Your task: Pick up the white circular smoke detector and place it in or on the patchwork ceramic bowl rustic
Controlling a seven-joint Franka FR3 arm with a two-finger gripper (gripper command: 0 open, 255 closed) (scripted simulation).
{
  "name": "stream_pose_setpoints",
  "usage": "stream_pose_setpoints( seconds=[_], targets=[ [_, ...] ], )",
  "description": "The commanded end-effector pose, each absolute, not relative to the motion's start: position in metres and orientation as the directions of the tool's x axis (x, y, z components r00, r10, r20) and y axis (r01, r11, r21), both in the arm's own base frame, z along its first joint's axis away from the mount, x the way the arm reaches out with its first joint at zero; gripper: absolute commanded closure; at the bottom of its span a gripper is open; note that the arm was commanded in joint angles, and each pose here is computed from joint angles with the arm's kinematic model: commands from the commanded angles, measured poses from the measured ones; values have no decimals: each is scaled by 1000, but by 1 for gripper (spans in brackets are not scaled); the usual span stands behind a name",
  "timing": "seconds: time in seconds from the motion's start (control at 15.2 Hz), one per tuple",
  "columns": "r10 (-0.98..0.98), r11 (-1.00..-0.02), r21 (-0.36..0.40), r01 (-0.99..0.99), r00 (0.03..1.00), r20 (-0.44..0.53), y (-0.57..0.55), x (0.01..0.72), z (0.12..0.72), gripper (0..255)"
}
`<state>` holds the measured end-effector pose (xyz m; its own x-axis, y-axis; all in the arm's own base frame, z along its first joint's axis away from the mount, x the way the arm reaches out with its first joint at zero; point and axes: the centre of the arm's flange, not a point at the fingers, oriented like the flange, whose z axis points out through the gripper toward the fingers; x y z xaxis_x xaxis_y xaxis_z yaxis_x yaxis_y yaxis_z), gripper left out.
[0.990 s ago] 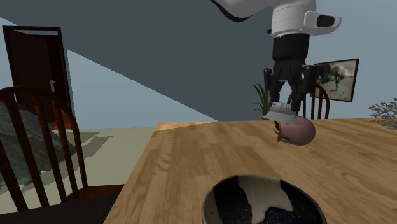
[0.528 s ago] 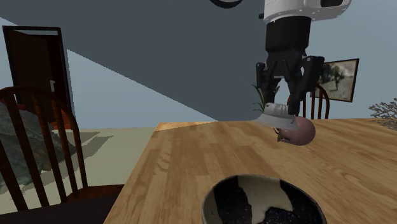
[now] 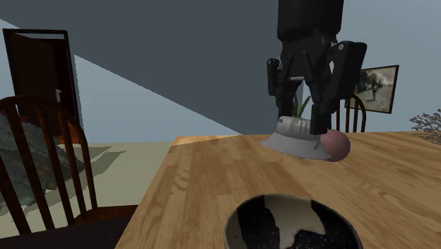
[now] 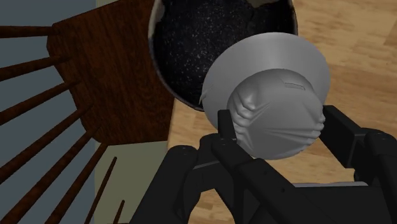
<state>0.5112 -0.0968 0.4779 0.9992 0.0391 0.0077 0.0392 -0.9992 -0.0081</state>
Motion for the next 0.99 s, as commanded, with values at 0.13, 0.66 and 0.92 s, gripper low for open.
stream_pose_setpoints(
  seconds=[0.13,0.66,0.92],
  targets=[
    [40,-999,-9,40,999,8,-121,484,470,255],
    [40,-999,-9,40,999,8,-121,484,428,255],
    [40,-999,-9,40,999,8,-121,484,406,255]
  ],
)
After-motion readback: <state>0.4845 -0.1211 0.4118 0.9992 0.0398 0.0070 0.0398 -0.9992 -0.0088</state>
